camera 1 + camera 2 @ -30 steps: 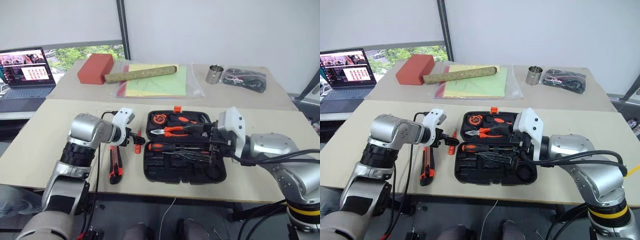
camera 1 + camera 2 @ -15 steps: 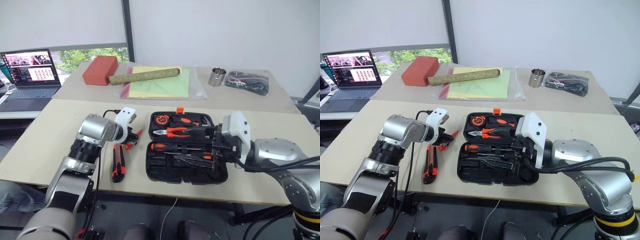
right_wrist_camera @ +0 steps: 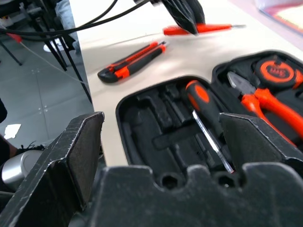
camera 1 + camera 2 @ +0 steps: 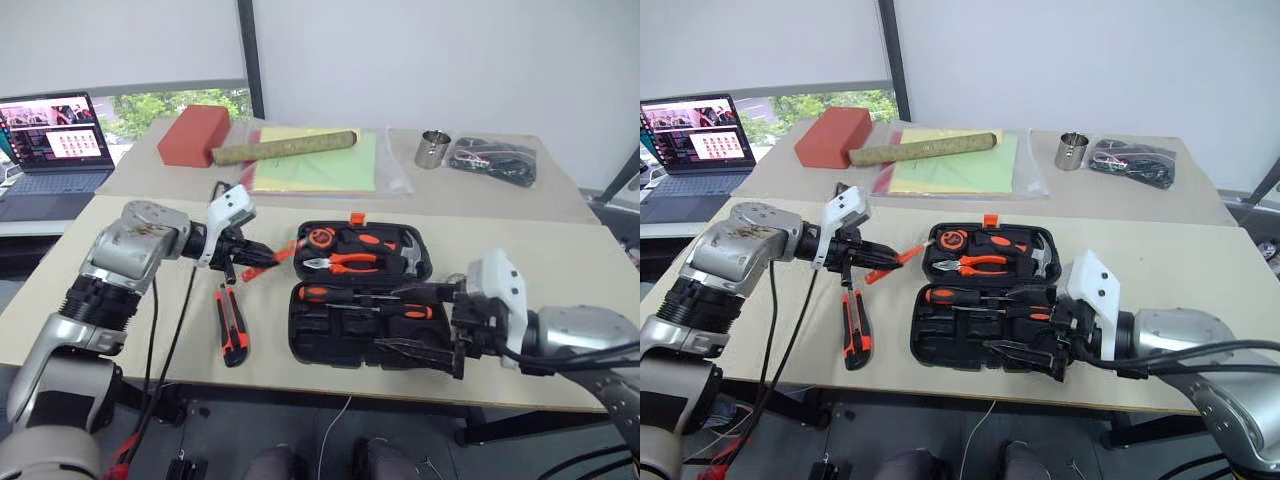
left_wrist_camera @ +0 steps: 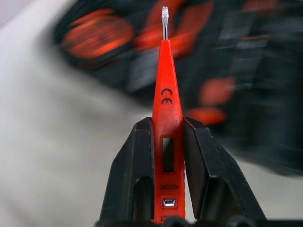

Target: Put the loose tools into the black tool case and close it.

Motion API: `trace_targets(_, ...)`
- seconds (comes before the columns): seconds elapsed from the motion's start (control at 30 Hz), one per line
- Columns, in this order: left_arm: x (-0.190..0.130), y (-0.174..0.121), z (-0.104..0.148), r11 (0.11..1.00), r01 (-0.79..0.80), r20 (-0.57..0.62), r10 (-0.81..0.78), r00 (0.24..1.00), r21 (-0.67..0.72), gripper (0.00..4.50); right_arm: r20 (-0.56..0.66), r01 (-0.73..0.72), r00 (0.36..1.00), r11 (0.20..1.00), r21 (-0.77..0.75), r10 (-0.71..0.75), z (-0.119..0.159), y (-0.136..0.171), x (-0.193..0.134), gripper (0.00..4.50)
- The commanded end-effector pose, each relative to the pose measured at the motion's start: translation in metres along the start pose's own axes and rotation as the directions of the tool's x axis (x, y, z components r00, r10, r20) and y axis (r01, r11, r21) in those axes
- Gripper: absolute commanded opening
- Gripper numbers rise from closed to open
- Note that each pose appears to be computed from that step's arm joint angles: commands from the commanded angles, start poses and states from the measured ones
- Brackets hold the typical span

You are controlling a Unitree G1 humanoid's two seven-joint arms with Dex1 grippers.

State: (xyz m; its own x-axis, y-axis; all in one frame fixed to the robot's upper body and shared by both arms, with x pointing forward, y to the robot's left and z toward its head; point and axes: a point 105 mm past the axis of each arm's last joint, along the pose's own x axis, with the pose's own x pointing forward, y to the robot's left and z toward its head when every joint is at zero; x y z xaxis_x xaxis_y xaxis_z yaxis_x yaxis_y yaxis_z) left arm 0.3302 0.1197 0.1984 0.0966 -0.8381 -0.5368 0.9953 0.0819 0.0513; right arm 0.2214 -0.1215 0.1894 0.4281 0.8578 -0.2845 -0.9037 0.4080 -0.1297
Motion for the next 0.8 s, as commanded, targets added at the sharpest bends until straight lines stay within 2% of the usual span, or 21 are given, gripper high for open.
trace_targets(0.03,0.021,-0.015,0.014,0.973,0.171,-0.083,-0.160,0.984,0.152,0.42,0.022,0.029,0.999,0.999,-0.040,-0.028,0.007,0.005,-0.004,4.50)
trace_targets(0.13,0.045,-0.014,0.012,0.961,0.225,-0.159,-0.200,0.967,0.161,0.42,0.029,0.057,0.998,0.998,-0.028,-0.056,0.007,0.005,-0.005,4.50)
trace_targets(0.23,0.061,-0.013,0.010,0.962,0.249,-0.215,-0.222,0.951,0.112,0.42,0.028,0.079,0.997,0.997,-0.024,-0.078,0.006,0.007,-0.005,4.50)
trace_targets(0.33,0.074,-0.007,0.003,0.970,0.226,-0.259,-0.197,0.946,0.086,0.42,0.029,0.099,0.995,0.995,-0.020,-0.098,0.005,0.008,-0.006,4.50)
trace_targets(0.47,0.088,0.000,0.001,0.981,0.185,-0.278,-0.162,0.947,0.059,0.42,0.033,0.120,0.992,0.993,-0.016,-0.120,0.005,0.008,-0.005,4.50)
trace_targets(0.67,0.100,-0.007,0.002,0.974,0.221,-0.272,-0.201,0.941,0.044,0.42,0.043,0.139,0.990,0.990,-0.013,-0.138,0.006,0.008,-0.005,4.50)
trace_targets(0.8,0.103,-0.009,-0.006,0.974,0.226,-0.314,-0.206,0.927,0.027,0.42,0.044,0.155,0.987,0.988,-0.013,-0.154,0.006,0.006,-0.005,4.50)
